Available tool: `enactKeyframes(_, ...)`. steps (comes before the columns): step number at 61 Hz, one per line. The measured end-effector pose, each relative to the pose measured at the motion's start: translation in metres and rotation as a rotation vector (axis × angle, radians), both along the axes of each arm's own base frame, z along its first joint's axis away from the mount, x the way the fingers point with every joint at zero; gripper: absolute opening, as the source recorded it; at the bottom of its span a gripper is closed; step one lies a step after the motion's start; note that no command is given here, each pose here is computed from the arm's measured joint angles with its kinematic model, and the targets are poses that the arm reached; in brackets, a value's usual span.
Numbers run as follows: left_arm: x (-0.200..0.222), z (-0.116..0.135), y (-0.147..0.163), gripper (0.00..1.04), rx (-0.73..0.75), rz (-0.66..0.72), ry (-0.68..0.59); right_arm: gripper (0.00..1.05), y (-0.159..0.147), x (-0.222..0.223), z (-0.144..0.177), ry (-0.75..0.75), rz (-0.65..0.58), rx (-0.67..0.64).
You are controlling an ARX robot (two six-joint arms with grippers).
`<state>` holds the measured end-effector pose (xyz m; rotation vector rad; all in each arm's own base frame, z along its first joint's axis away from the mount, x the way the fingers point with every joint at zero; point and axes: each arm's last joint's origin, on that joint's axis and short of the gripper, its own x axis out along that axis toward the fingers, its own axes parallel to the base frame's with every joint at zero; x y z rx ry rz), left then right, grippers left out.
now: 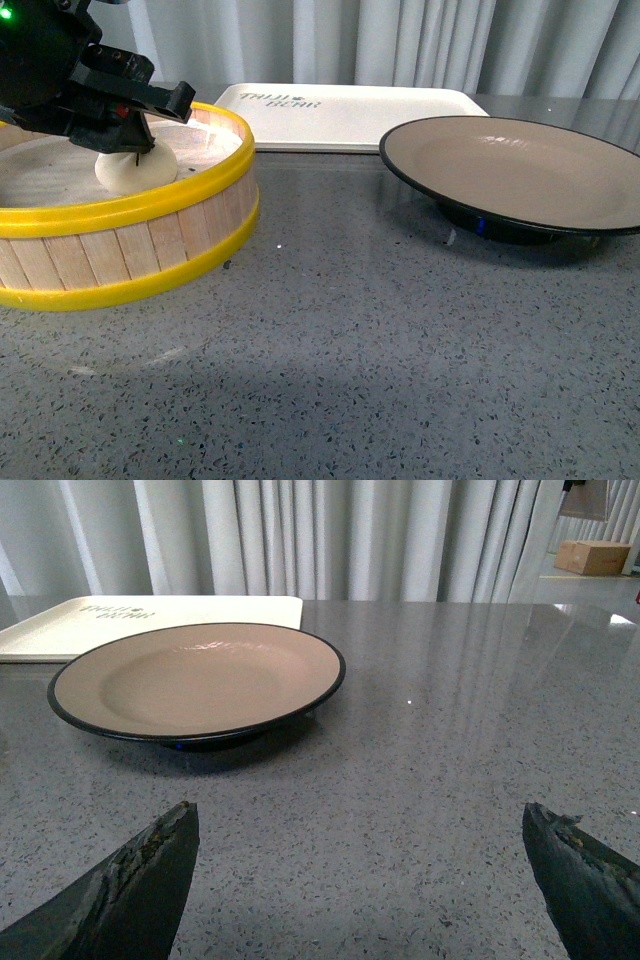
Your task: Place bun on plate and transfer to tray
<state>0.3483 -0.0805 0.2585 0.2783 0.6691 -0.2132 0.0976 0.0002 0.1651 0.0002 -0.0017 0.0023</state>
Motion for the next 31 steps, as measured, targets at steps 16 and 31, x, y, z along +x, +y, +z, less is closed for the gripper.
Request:
enactKeyframes(16, 0.001, 0.003, 0.001, 0.04, -0.016, -0.010, 0.010, 0.96, 0.000, 0.000, 0.000, 0.000, 0.000, 0.000)
enactKeyframes(31, 0.005, 0.013, 0.005, 0.04, -0.031, -0.008, -0.003, 0.96, 0.000, 0.000, 0.000, 0.000, 0.000, 0.000)
